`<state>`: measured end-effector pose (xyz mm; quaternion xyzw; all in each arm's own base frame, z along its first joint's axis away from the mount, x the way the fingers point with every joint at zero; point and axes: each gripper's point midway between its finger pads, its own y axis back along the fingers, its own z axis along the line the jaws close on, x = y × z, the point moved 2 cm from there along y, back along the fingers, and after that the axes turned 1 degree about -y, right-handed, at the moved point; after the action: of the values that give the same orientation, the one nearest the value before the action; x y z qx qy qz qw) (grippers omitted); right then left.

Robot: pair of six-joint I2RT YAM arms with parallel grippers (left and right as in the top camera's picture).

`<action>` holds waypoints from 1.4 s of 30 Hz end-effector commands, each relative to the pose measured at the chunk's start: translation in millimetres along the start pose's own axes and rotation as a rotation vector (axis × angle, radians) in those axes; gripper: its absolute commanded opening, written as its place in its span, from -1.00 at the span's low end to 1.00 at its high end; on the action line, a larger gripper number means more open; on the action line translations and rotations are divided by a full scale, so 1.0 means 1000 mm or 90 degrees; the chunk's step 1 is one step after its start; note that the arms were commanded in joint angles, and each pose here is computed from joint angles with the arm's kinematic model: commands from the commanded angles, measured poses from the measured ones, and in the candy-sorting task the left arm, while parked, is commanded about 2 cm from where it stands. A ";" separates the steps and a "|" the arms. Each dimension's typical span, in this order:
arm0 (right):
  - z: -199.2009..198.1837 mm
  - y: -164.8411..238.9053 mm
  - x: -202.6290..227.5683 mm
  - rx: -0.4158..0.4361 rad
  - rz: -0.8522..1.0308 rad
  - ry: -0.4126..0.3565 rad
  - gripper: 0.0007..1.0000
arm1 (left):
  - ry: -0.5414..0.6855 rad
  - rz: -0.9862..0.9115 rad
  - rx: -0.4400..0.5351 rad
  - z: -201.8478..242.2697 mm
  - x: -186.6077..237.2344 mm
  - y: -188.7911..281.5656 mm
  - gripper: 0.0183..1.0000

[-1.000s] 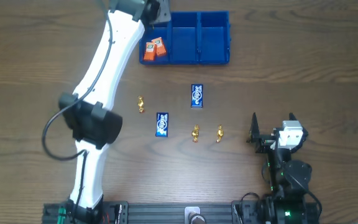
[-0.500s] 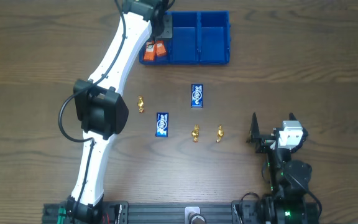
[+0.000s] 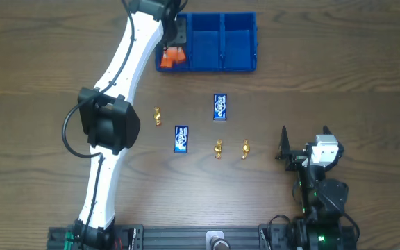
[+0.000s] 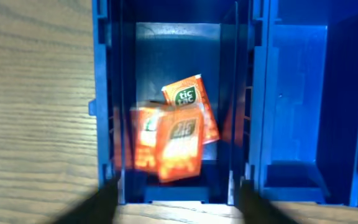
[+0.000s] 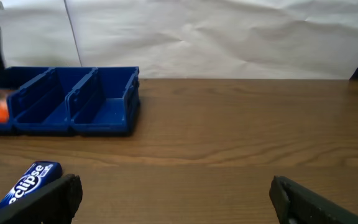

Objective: Sort Candies Into Trays

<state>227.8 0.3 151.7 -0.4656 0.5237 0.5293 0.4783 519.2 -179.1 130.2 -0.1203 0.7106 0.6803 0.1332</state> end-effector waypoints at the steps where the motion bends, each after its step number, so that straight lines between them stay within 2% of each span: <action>1: 0.000 0.000 0.001 0.001 0.002 0.003 1.00 | 0.015 -0.016 -0.001 0.010 -0.009 0.002 1.00; 6: 0.000 0.000 0.001 0.001 0.002 0.003 1.00 | 0.037 -0.110 0.014 0.021 -0.034 0.062 1.00; 12: 0.000 0.000 0.001 0.001 0.002 0.003 1.00 | 0.071 -0.336 0.037 0.042 -0.045 0.178 1.00; 17: 0.000 0.000 0.001 0.001 0.002 0.003 1.00 | 0.073 -0.560 0.028 0.077 -0.002 0.273 1.00; 22: 0.000 0.000 0.001 0.001 0.002 0.003 1.00 | 0.040 -0.703 0.002 0.111 0.061 0.323 1.00; 28: 0.000 0.000 0.001 0.001 0.002 0.003 1.00 | 0.055 -0.782 0.000 0.157 0.139 0.312 1.00; 34: 0.000 0.000 0.001 0.001 0.002 0.003 1.00 | 0.046 -0.827 0.013 0.165 0.205 0.263 1.00; 38: 0.000 0.000 0.001 0.001 0.002 0.003 0.99 | 0.027 -0.870 0.035 0.162 0.228 0.231 1.00; 42: 0.000 0.000 0.001 0.001 0.002 0.003 1.00 | 0.020 -0.925 0.041 0.161 0.237 0.219 0.99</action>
<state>227.8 0.3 151.6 -0.4654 0.5236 0.5296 0.4782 227.9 -0.5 255.9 -0.5714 0.4826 0.4156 0.5175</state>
